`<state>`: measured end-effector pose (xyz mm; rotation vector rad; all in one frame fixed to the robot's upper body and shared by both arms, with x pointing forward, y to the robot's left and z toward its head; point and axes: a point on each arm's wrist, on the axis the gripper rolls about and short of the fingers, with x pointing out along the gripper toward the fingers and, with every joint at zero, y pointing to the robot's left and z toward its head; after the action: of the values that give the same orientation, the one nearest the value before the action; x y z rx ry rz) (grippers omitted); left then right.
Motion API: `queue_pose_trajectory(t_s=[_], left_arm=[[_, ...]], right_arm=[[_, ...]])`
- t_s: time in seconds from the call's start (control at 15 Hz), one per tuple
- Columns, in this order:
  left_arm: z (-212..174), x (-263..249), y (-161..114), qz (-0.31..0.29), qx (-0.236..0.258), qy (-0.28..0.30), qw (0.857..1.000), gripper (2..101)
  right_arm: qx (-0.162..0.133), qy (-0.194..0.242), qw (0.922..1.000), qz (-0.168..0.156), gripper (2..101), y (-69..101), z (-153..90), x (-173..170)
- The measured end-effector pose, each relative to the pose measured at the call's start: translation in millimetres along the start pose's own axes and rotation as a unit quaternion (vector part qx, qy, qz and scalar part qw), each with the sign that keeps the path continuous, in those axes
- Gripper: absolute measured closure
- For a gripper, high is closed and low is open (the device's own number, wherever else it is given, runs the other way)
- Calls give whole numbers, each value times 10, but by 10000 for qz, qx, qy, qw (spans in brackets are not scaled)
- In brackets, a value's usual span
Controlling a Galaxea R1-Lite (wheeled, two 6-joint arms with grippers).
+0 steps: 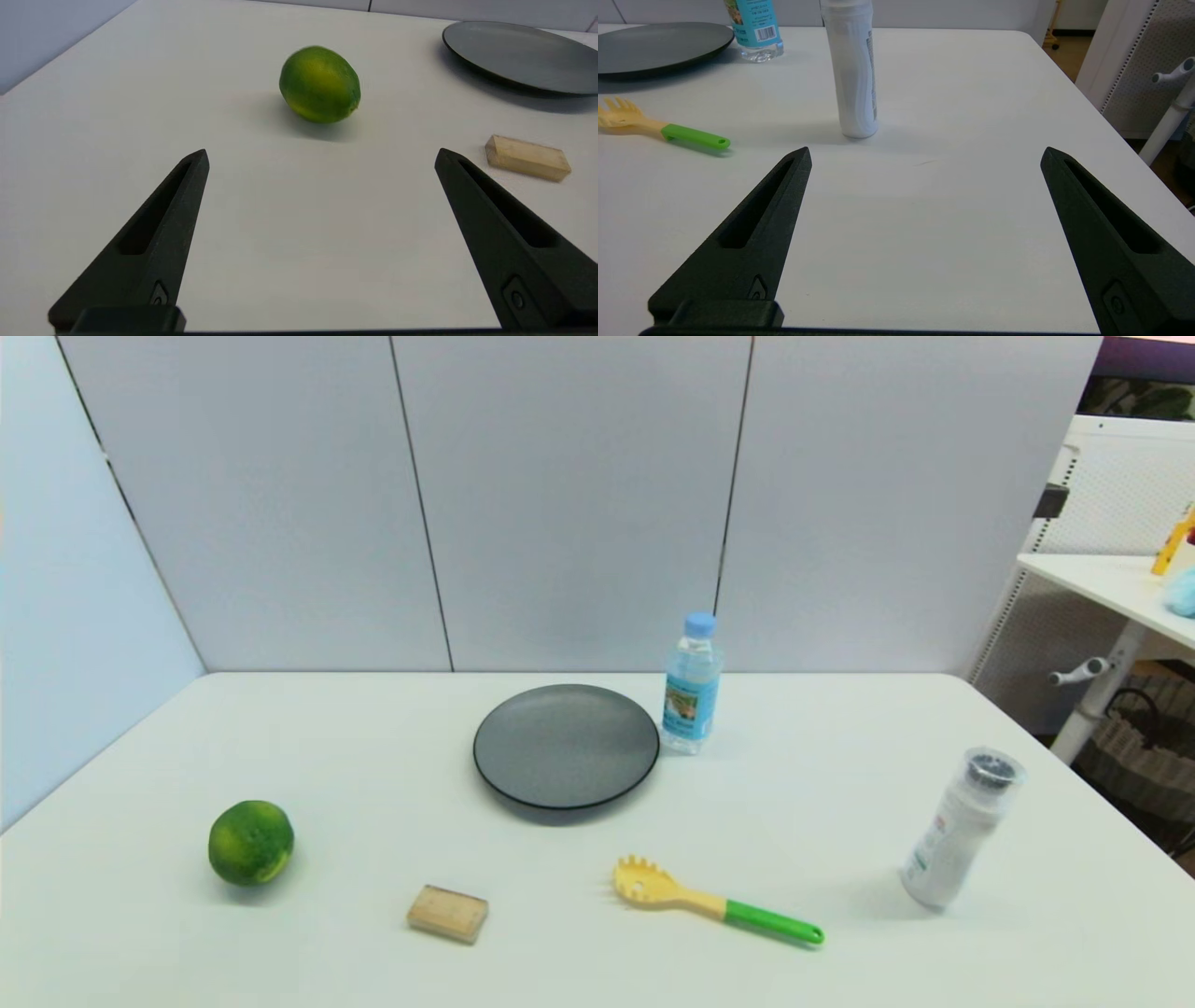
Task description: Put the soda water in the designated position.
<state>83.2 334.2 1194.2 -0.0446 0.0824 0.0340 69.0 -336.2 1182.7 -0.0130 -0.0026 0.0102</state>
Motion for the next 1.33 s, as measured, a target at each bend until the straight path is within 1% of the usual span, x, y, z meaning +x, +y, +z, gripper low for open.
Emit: queue_pose_trajectory(t_s=[0.13,0.27,0.33,1.0,1.33], left_arm=[[-92,-71,5,-45,44,-66,10000,54],[-113,-107,1,-182,308,-258,9990,54],[-116,-117,2,-194,335,-323,9987,54],[-121,-134,2,-197,460,-450,9977,54],[-115,-134,2,-200,359,-484,9980,54]], right_arm=[[0,0,10000,0,50,0,0,0],[-2,-4,10000,-2,49,0,1,0],[0,-2,10000,0,50,0,0,0],[0,-2,10000,0,50,0,0,0],[-2,-2,10000,-2,50,0,0,0]])
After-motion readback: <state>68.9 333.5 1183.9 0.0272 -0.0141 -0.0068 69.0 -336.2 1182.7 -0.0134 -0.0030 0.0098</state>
